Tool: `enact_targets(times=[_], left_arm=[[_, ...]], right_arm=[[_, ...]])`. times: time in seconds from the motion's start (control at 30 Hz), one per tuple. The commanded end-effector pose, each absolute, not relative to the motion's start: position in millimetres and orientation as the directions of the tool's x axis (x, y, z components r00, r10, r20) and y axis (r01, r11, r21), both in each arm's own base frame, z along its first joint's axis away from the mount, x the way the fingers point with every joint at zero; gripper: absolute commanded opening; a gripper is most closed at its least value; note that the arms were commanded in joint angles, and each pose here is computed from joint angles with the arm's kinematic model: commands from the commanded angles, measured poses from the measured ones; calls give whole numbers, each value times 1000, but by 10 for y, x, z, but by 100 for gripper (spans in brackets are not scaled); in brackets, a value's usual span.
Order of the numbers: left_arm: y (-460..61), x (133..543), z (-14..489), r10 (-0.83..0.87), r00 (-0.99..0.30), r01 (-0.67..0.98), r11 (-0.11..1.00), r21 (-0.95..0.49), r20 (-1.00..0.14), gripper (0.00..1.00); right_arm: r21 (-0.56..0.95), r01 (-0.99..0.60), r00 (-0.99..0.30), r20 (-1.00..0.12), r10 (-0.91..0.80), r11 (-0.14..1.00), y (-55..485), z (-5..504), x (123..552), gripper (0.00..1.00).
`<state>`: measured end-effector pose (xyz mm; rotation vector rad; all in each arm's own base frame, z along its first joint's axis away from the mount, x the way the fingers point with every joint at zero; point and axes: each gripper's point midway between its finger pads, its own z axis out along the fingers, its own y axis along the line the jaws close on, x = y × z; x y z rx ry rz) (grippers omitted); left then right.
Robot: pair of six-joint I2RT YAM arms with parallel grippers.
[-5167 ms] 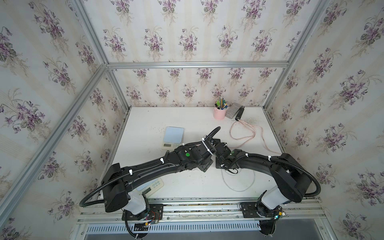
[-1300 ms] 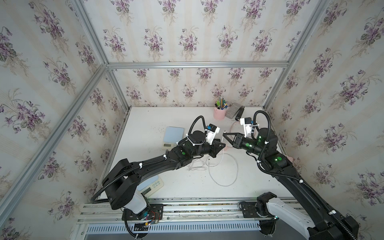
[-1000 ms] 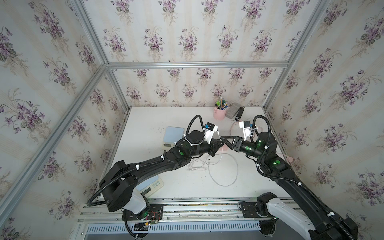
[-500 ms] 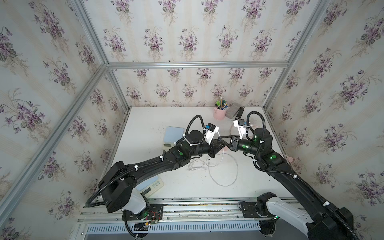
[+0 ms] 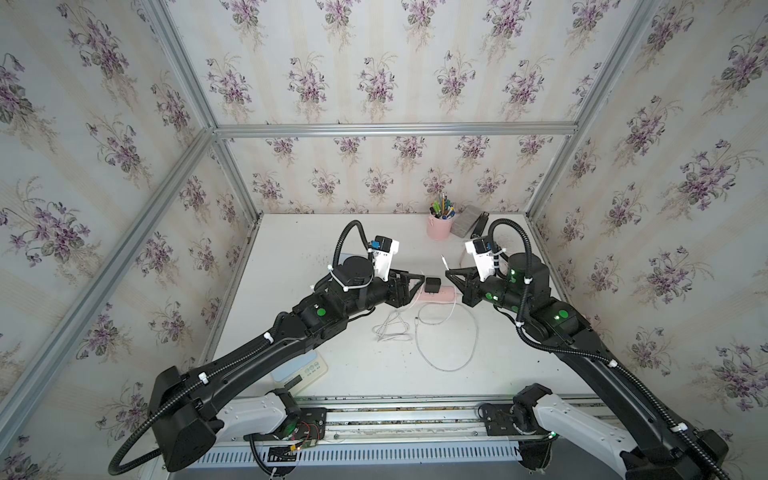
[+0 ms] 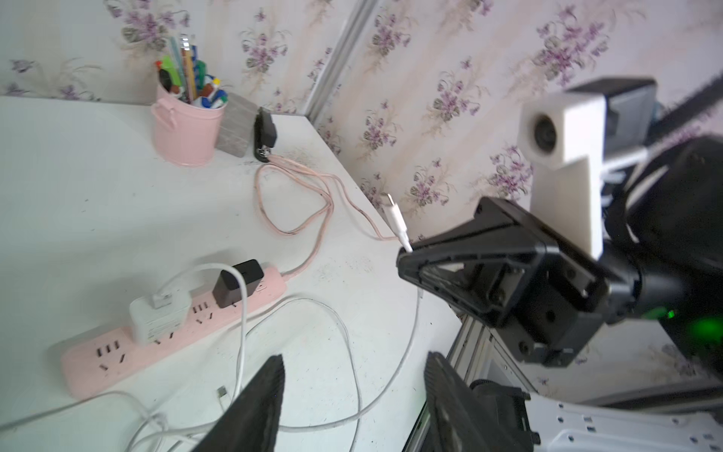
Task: Charge the electronic scale
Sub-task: Pick up the charging cable from the center of the board.
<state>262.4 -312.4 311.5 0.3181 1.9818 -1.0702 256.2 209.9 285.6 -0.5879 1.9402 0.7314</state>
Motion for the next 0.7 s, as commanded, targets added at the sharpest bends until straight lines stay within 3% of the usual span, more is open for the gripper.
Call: enact_targets(times=[0.0,0.13,0.27,0.67], left_arm=[[-3086,2643,3135,-217,-709,431,619,-656,-670,56],[-3317,2587,3181,-164,-798,402,572,-715,-580,56],[-3433,2553,3120,-135,-859,344,561,-753,-493,47],[-3378,2566,2924,-142,-887,278,595,-754,-439,42]], right_arm=[[36,-715,-306,-914,-267,698,2149,2799,2481,0],[-104,-756,-200,-904,-379,647,2299,2787,2356,0],[-186,-741,-166,-880,-445,645,2332,2741,2360,0],[-241,-771,-105,-865,-491,590,2481,2706,2265,0]])
